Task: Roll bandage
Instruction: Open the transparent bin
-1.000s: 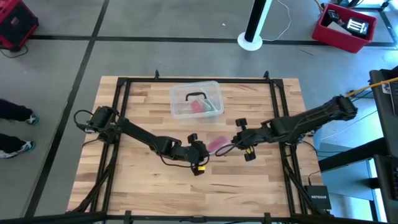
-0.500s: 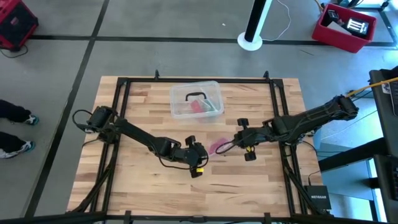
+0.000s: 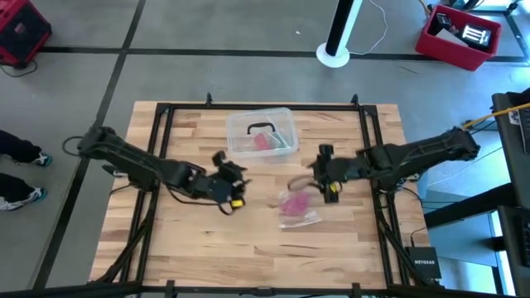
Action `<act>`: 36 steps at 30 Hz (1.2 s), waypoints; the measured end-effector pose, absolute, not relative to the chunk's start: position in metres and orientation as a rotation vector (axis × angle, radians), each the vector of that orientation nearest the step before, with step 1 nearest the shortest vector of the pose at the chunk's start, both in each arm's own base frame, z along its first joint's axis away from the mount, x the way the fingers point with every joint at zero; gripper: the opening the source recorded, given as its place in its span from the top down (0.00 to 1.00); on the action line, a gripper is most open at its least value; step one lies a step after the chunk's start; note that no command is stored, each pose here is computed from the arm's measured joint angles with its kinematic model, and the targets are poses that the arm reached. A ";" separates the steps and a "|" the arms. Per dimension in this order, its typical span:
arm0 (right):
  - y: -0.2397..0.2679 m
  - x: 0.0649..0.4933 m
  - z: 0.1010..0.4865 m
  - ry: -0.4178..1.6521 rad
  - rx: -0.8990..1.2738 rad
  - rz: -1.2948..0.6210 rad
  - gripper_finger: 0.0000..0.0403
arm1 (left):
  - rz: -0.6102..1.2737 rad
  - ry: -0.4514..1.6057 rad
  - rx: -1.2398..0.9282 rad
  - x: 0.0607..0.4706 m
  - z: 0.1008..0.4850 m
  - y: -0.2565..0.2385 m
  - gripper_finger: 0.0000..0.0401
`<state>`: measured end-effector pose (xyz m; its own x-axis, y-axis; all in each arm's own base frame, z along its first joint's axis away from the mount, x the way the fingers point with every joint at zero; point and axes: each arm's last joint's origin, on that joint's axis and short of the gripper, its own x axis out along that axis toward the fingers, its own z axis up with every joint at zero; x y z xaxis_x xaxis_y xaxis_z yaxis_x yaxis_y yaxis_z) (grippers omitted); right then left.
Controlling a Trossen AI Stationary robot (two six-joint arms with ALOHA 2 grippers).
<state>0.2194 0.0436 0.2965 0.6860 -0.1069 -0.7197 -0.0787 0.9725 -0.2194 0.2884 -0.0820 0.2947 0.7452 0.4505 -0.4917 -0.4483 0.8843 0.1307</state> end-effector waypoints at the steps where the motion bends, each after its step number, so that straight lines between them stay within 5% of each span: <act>1: 0.036 0.222 0.297 0.802 -0.248 -0.040 0.34 | 0.504 0.536 -0.014 0.281 0.294 -0.076 0.58; 7: -0.034 0.230 0.292 0.734 -0.172 -0.160 0.31 | 0.636 0.480 -0.172 0.234 0.283 -0.030 0.58; 17: -0.138 0.205 0.256 0.526 0.276 -0.256 0.32 | 0.861 0.329 -0.315 0.198 0.261 0.014 0.58; 25: -0.160 0.215 0.220 0.414 0.527 -0.199 0.32 | 0.844 0.278 -0.432 0.199 0.218 0.028 0.58; 36: -0.162 0.220 0.207 0.403 0.639 -0.169 0.32 | 0.735 0.090 -0.605 0.203 0.213 0.027 0.58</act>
